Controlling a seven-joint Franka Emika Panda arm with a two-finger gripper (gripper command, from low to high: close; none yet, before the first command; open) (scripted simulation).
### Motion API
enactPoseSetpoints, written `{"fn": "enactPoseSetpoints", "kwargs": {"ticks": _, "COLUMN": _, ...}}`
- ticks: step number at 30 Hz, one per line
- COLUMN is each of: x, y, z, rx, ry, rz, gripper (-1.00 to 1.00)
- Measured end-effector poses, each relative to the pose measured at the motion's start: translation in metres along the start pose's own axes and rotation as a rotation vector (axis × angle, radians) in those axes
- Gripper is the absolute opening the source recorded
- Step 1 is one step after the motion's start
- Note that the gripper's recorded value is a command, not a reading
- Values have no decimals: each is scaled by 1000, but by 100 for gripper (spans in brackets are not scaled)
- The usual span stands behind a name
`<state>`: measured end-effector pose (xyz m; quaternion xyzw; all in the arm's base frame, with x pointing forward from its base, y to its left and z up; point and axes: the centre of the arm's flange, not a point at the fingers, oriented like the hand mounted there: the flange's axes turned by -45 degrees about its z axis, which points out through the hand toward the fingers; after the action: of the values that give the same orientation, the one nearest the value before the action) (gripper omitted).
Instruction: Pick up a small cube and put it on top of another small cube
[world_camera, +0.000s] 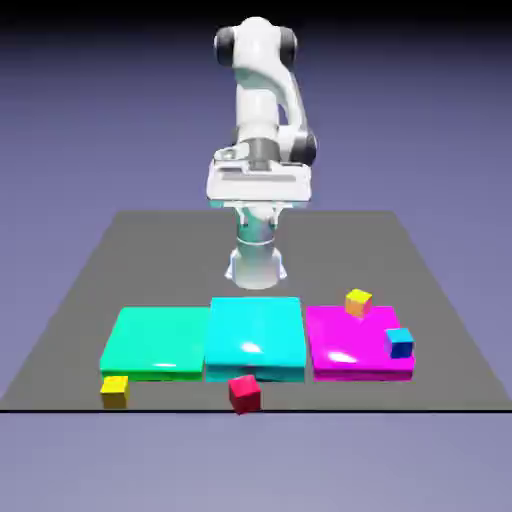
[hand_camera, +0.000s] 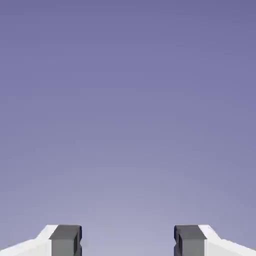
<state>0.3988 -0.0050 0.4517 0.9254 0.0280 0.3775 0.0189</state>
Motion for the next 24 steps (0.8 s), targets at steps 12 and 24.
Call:
{"fn": "enactPoseSetpoints", "kwargs": {"ticks": 12, "x": -22, "y": 116, "z": 118, "rx": -88, "ry": -239, "rz": -73, "gripper": 0}}
{"fn": "enactPoseSetpoints", "kwargs": {"ticks": 24, "x": -113, "y": 241, "z": 219, "rx": 1, "ry": -384, "rz": -23, "gripper": 0}}
